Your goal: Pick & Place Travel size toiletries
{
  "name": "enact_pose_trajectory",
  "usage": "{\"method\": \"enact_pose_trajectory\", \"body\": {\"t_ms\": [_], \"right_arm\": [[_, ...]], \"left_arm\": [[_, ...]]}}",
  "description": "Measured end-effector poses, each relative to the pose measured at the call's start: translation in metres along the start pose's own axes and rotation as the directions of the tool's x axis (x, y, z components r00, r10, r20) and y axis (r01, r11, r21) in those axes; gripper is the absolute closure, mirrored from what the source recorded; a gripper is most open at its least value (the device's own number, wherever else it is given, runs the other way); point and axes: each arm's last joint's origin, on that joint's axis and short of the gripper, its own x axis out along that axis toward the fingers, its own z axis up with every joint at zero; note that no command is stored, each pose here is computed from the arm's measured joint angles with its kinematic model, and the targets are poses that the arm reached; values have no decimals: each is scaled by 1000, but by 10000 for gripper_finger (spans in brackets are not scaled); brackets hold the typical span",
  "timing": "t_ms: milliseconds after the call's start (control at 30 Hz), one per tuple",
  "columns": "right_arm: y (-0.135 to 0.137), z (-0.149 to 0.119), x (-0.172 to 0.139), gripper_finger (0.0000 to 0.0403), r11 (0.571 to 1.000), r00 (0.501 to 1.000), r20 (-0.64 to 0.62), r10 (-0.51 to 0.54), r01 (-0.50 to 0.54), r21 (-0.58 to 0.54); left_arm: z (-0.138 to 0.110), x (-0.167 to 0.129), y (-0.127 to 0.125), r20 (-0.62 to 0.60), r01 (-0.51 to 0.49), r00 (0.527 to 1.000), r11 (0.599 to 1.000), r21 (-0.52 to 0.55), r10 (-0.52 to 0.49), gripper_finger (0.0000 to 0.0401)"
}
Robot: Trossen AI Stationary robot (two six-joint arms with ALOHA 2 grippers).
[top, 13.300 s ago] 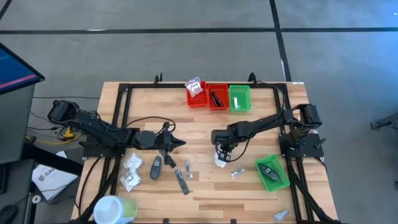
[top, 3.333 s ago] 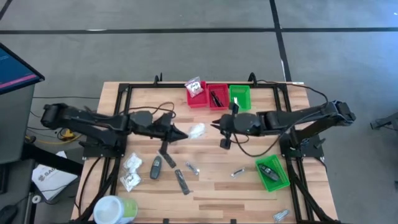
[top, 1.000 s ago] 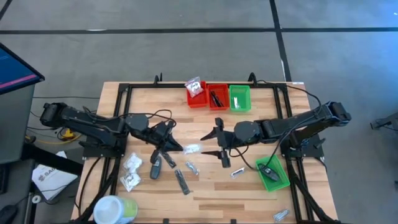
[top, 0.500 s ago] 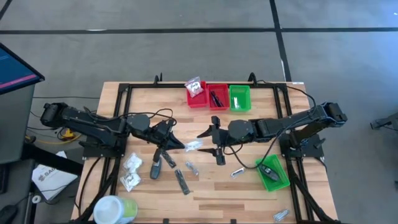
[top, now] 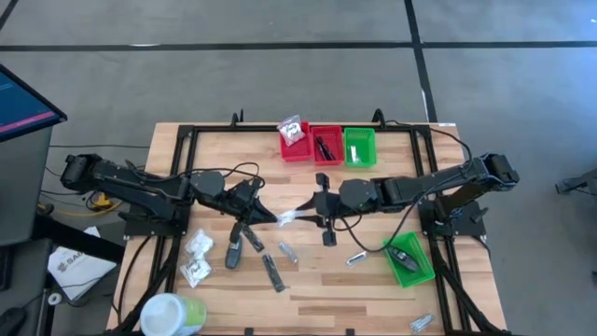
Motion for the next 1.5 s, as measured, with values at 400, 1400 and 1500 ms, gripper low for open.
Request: {"method": "enact_pose_trajectory", "body": {"t_ms": [400,1400,1500], "right_arm": [[-27,-1,2,399,993,994,-5,-111,111,32],[-268,-45,-9,403,974,993,81,86,-101,202],[-292,-63,9,403,958,995,42,91,-99,268]], "left_arm": [[-2,-1,5,3,-164,986,986,23,164,351],[1,-32,7,66,-531,847,847,26,528,198],[0,-32,8,65,-531,846,847,28,528,197]]}}
